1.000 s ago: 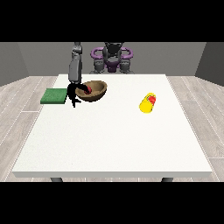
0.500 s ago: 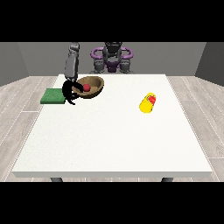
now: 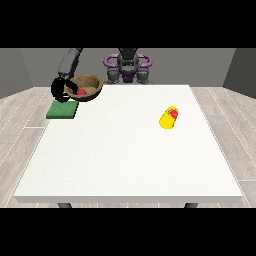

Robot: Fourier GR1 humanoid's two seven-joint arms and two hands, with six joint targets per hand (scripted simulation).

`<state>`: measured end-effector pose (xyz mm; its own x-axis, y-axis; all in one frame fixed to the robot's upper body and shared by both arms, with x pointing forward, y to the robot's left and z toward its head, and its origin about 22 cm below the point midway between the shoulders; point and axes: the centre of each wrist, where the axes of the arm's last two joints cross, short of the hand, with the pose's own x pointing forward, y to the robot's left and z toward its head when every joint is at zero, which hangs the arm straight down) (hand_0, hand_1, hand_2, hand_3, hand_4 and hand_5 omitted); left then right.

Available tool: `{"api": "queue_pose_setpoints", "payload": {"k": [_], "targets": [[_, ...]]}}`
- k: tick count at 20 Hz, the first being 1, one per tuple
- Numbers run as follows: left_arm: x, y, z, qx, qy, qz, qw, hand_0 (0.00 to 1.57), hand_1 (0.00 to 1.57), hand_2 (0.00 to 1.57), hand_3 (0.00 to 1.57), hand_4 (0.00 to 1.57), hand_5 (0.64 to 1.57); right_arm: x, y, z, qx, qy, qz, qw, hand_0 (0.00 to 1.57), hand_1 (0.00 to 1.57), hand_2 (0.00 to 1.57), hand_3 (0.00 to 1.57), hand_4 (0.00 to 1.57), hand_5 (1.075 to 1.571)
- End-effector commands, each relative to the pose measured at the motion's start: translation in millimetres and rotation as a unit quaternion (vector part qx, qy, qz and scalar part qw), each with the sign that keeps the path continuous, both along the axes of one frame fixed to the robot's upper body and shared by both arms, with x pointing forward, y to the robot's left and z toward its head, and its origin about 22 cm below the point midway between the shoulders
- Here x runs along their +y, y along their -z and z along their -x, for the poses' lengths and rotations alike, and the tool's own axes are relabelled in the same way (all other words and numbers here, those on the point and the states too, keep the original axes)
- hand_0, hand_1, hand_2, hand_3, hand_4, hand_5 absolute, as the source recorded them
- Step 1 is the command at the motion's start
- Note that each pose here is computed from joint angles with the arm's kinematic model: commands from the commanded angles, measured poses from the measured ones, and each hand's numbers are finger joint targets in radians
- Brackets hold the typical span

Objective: Pick the cup and pour the ball into the bowl, then pick the bowl and place it on the pad

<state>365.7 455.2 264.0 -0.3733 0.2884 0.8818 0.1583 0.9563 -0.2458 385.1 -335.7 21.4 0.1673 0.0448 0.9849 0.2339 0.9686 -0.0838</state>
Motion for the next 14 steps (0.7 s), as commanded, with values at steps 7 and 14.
{"api": "queue_pose_setpoints", "payload": {"k": [7,14], "targets": [[7,1,7,-0.027,-0.006,0.001,1.0,0.0,0.0,0.0,0.0,0.0,1.571,-60,-33,9.4,-0.001,-0.008,0.051,0.9987,1.57,1.57,1.57,1.22,1.16,1.57],[-29,-37,5,-0.054,0.029,-0.013,0.998,0.0,0.0,0.0,0.0,0.0,1.571,-141,-41,49.6,-0.038,0.049,0.047,0.997,1.57,1.57,1.57,0.84,1.13,1.562]]}}
